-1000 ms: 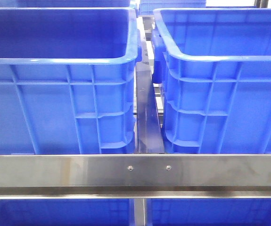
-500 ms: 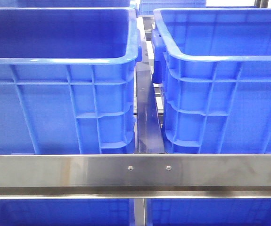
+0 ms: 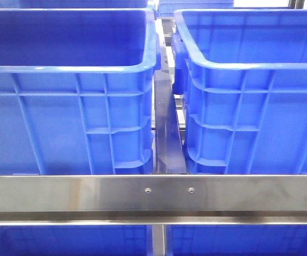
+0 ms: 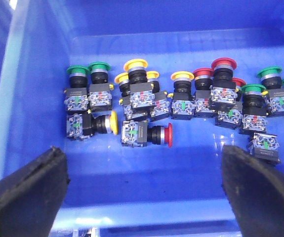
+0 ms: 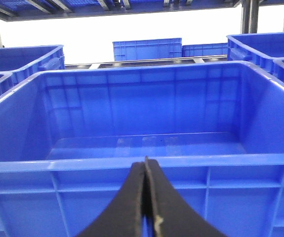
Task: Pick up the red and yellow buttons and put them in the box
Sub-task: 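Lower the left gripper and grasp a red-capped button by its body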
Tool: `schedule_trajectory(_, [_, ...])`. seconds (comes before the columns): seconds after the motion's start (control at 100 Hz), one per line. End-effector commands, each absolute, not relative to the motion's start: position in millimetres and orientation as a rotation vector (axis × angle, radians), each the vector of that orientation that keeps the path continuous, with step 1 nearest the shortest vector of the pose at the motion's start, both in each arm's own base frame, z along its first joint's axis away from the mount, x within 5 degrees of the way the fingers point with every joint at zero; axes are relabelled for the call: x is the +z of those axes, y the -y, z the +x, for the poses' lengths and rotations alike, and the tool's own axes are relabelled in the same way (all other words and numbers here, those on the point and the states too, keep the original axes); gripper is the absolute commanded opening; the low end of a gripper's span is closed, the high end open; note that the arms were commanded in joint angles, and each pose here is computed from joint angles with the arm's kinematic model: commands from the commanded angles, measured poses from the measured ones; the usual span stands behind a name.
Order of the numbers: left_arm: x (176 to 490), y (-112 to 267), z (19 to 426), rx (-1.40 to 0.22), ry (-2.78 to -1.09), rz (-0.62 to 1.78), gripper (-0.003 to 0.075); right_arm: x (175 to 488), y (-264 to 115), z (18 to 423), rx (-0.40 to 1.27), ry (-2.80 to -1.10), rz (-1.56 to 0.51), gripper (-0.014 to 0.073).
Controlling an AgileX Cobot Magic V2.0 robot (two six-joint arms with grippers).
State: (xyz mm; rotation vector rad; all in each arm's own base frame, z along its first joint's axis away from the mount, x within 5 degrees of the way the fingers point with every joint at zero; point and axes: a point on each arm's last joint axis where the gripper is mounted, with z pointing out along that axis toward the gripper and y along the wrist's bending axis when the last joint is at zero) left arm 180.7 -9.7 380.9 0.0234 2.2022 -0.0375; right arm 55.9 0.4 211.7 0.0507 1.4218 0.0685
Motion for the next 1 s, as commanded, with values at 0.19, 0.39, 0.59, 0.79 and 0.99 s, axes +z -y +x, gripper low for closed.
schedule_trajectory(0.19, [388.2, 51.7, 235.3, -0.114, -2.195, 0.251, 0.0601, 226.9, -0.8, 50.6, 0.065, -1.296, 0.034, -0.0057])
schedule_trajectory(0.39, [376.5, 87.6, 283.9, -0.151, -2.256, 0.354, 0.0601, 226.9, -0.8, 50.6, 0.065, -1.296, 0.034, -0.0057])
schedule_trajectory(0.59, [355.3, 107.4, 328.0, -0.143, -2.352, 0.394, 0.0601, 226.9, -0.8, 50.6, 0.065, -1.296, 0.034, -0.0057])
schedule_trajectory(0.79, [333.5, 117.3, 358.4, -0.123, -2.414, 0.431, 0.0601, 226.9, -0.8, 50.6, 0.065, -1.296, 0.034, -0.0057])
schedule_trajectory(0.99, [302.9, 123.7, 377.8, -0.113, -2.487, 0.444, 0.0601, 226.9, -0.8, 50.6, 0.065, -1.296, 0.034, -0.0057])
